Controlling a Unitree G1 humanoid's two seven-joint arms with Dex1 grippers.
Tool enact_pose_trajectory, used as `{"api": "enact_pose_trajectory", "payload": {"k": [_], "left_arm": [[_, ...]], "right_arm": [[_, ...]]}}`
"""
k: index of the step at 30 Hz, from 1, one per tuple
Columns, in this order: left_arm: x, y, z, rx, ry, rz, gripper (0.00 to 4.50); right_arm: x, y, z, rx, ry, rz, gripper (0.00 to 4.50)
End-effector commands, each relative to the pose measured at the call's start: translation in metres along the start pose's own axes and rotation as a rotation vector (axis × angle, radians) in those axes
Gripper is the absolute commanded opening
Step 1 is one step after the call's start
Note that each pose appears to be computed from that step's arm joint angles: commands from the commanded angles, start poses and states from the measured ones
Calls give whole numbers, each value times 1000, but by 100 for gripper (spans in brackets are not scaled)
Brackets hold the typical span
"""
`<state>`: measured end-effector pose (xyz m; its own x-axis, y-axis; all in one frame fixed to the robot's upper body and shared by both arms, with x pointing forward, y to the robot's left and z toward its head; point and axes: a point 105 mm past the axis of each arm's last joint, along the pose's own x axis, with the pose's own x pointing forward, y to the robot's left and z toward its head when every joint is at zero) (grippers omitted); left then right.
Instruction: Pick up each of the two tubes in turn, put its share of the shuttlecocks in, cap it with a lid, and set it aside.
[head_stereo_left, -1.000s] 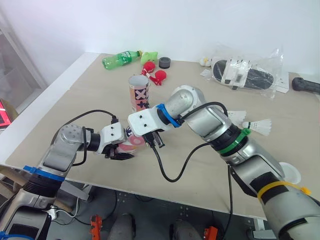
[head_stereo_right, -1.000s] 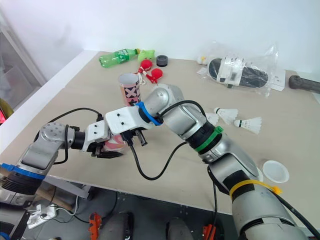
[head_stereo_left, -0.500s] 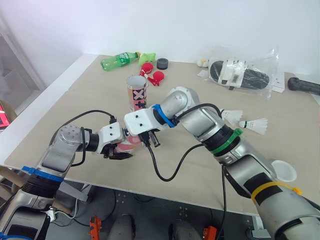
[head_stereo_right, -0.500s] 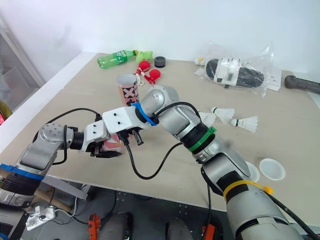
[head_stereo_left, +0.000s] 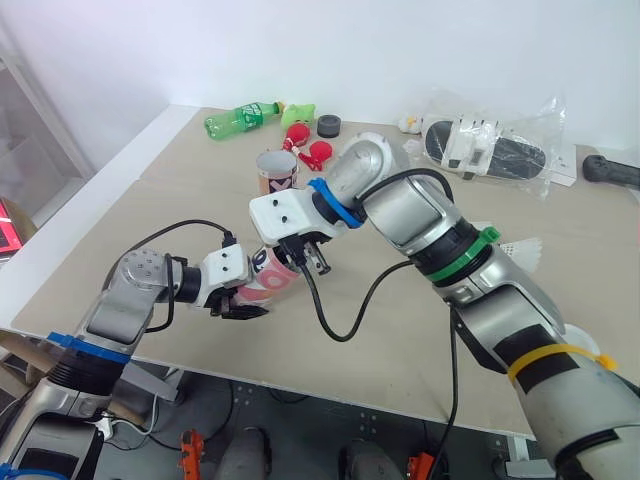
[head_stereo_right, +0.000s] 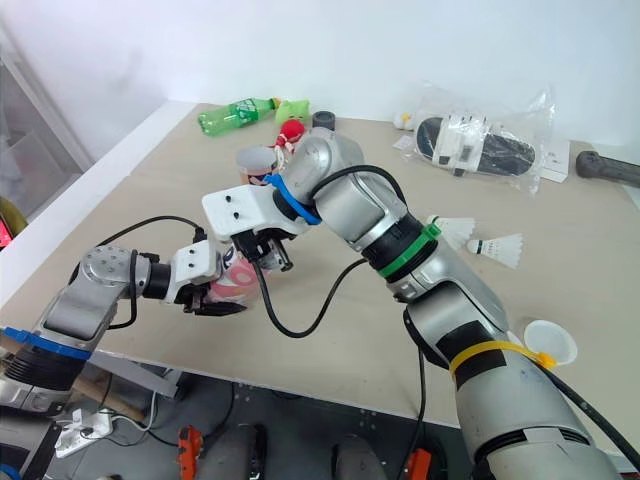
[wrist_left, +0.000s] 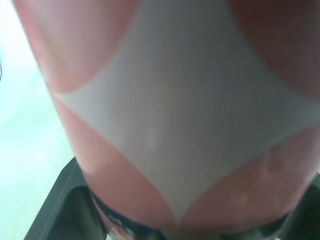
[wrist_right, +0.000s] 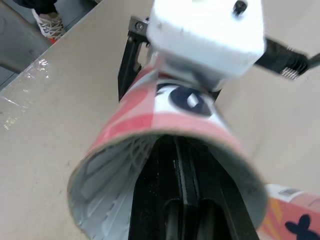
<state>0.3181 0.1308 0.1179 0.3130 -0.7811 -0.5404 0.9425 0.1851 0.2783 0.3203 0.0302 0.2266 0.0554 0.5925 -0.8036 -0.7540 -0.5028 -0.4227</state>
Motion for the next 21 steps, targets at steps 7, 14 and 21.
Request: {"api": "enact_pose_trajectory", "payload": {"k": [7, 14, 21], "left_arm": [[19, -17, -9, -32, 13, -77, 301], [19, -17, -8, -34, 11, -74, 301], [19, -16, -7, -33, 11, -71, 301]], "right_arm": [[20, 16, -19, -93, 136, 123, 6], [40, 19, -8, -86, 59, 126, 6], [-10, 9, 3, -56, -39, 42, 6]]}}
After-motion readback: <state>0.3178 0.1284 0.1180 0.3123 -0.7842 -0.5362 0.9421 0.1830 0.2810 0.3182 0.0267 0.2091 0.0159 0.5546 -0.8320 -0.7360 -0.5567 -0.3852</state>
